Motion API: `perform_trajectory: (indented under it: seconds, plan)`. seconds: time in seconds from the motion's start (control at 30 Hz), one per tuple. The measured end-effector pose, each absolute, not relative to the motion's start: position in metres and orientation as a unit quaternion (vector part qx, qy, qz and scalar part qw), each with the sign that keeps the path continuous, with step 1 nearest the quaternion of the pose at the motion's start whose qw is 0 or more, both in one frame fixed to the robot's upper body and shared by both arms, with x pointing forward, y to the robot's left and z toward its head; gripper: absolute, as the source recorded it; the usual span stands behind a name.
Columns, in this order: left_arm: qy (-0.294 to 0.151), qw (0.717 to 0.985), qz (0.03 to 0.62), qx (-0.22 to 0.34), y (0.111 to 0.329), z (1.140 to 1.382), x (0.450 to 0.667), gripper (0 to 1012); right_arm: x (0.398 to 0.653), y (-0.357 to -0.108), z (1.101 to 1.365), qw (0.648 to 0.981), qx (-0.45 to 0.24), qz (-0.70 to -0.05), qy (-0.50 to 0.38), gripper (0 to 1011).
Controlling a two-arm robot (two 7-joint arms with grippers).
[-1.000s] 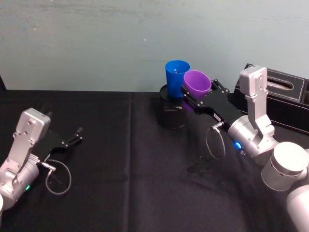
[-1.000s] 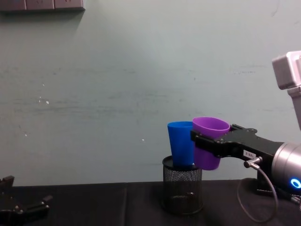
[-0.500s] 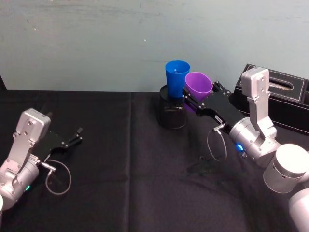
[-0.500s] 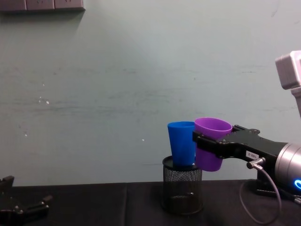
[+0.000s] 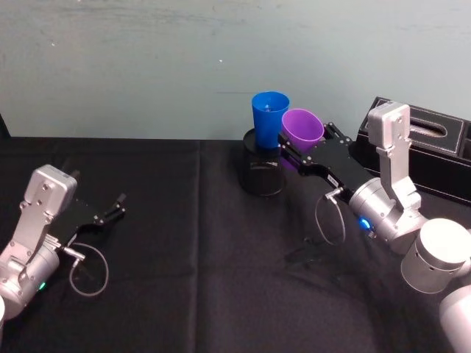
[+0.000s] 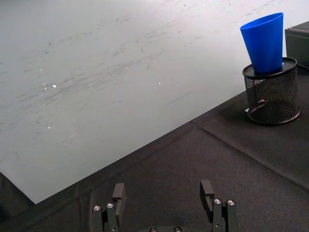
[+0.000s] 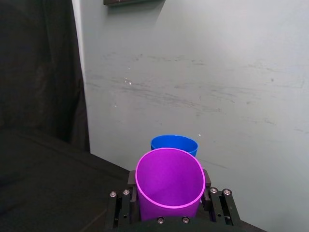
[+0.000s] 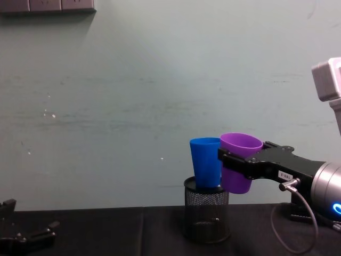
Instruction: Pick up one cup with a gripper and tap it against the other cup.
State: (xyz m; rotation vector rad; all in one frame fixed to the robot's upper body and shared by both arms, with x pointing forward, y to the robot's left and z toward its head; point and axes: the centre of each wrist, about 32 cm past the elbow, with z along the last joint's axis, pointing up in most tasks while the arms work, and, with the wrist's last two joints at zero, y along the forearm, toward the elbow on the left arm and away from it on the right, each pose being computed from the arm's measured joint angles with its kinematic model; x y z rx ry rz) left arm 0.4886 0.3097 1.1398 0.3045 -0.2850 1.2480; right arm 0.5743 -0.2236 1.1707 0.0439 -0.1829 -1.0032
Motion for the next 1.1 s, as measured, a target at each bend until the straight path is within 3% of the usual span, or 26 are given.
perform_trajectory:
  seconds: [0.47, 1.1]
  plan:
    - [-0.132, 0.791, 0.58, 0.142, 0.31, 1.14, 0.489, 1011, 0.572, -0.224, 1.17, 0.874, 0.022, -0.477, -0.085, 734]
    - [-0.132, 0.791, 0.58, 0.141, 0.31, 1.14, 0.489, 1011, 0.536, -0.226, 1.164, 0.88, -0.01, -0.472, -0.055, 734]
